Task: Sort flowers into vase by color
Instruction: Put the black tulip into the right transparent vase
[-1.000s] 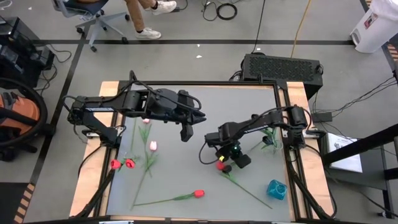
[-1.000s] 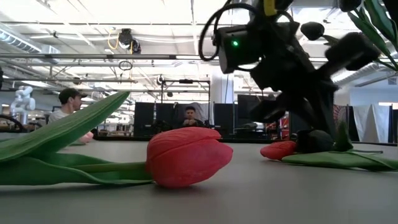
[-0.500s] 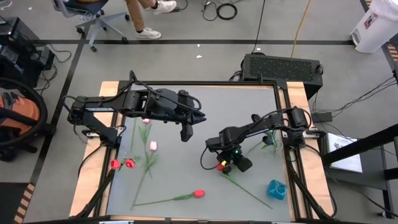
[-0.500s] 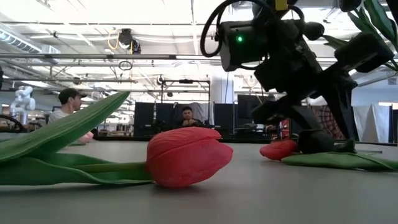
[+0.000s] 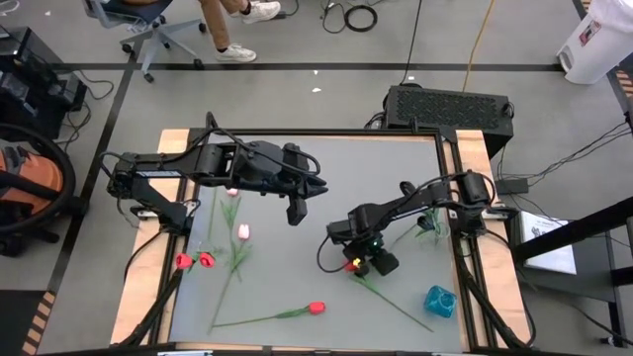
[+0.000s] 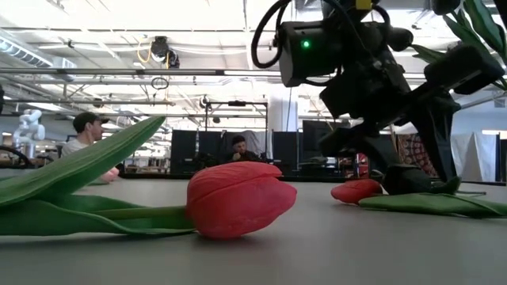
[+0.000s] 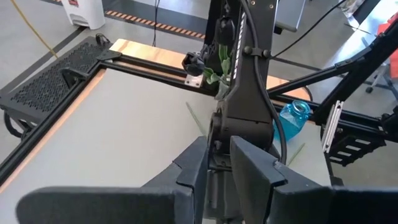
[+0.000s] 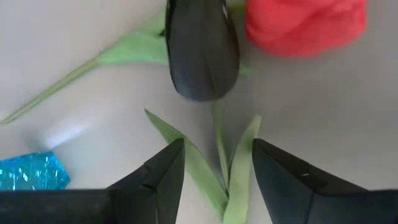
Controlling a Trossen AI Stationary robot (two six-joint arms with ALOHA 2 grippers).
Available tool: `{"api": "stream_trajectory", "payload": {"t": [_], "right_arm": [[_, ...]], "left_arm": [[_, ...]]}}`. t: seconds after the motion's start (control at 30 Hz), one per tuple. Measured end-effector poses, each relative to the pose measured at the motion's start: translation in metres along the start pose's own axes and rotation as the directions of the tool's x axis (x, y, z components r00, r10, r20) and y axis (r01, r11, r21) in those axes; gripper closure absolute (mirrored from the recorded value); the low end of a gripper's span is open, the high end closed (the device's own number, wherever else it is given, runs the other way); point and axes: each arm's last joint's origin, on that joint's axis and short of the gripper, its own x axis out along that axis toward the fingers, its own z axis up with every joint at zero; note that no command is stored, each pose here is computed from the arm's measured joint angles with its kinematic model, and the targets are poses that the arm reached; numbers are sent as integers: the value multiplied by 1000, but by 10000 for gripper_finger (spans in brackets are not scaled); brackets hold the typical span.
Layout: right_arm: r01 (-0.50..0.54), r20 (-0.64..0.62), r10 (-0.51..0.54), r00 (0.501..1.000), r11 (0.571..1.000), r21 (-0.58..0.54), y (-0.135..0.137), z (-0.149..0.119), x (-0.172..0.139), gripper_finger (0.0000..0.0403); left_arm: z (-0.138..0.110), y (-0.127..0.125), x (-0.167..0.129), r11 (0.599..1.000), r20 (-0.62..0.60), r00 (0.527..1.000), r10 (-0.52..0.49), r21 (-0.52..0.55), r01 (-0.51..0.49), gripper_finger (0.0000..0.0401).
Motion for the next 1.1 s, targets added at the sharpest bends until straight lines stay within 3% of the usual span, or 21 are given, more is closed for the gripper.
{"api": "stream_trajectory", "payload": {"t": [0.43,0.97,1.1], "right_arm": [[11,20,-12,1000,1000,3,4,4,2,230],[10,16,-10,1000,1000,0,5,5,3,387],[9,14,-9,1000,1000,-1,5,5,3,397]], "left_arm": [[0,0,0,1000,-4,1000,-16,-2,16,324],[0,-1,0,1000,-4,1000,-18,-2,18,324],[0,-1,0,1000,-4,1000,-18,-2,18,324]]}}
